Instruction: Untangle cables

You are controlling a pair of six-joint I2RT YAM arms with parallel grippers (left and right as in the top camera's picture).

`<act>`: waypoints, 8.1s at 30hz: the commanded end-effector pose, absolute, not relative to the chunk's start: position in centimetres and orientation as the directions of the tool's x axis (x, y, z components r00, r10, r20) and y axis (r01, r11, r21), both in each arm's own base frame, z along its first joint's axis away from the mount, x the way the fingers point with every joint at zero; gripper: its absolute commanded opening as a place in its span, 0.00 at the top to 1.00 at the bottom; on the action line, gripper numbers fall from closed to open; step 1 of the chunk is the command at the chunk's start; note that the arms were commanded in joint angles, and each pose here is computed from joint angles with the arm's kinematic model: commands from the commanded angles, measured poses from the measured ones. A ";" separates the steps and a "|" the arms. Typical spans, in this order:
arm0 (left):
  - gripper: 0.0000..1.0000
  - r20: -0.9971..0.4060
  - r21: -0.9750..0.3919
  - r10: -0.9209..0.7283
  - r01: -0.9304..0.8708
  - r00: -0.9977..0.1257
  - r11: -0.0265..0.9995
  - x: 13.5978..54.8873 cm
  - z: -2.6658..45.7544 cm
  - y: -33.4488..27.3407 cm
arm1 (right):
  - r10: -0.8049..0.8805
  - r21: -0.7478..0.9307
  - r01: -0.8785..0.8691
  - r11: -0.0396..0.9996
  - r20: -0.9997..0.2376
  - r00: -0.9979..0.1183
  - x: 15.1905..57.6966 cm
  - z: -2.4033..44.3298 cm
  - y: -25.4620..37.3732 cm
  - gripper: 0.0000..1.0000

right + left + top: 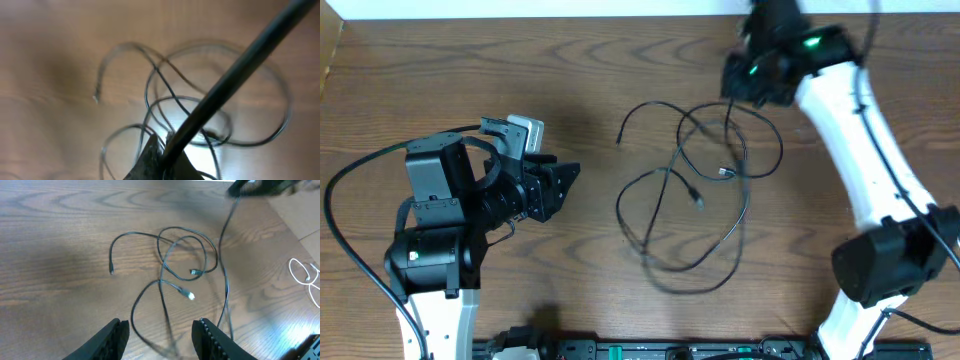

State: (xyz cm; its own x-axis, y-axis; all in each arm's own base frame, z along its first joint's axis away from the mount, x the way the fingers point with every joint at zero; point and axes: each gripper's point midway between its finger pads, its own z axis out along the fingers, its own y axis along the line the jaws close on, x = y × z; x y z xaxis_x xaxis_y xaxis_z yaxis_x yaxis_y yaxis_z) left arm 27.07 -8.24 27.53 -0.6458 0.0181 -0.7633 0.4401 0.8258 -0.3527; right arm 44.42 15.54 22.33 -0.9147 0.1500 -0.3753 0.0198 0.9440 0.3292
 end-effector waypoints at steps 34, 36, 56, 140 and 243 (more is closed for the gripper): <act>0.53 -0.772 -0.336 0.035 0.455 -0.634 0.824 27.0 27.7 -8.3 | 0.012 0.159 -0.066 0.985 -0.444 -0.896 43.2 28.3 5.5 0.01; 0.54 -0.772 -0.336 0.035 0.456 -0.634 0.824 27.0 27.7 -8.3 | -0.024 0.157 -0.094 0.983 -0.399 -0.917 42.5 26.9 6.7 0.01; 0.54 -0.790 -0.317 0.043 0.468 -0.611 0.825 26.7 28.3 -8.3 | -0.324 0.121 -0.337 0.934 -0.113 -0.939 35.2 6.9 16.1 0.01; 0.36 -0.648 -0.348 0.458 0.771 -0.609 0.533 26.5 19.0 -22.4 | 0.332 0.046 0.376 0.926 -0.575 -0.748 32.0 38.2 -4.5 0.99; 0.92 -0.877 0.039 0.234 0.423 -0.419 0.905 34.9 28.9 -5.1 | 0.393 -0.110 0.449 0.887 -0.330 -0.858 35.8 19.9 -7.1 0.99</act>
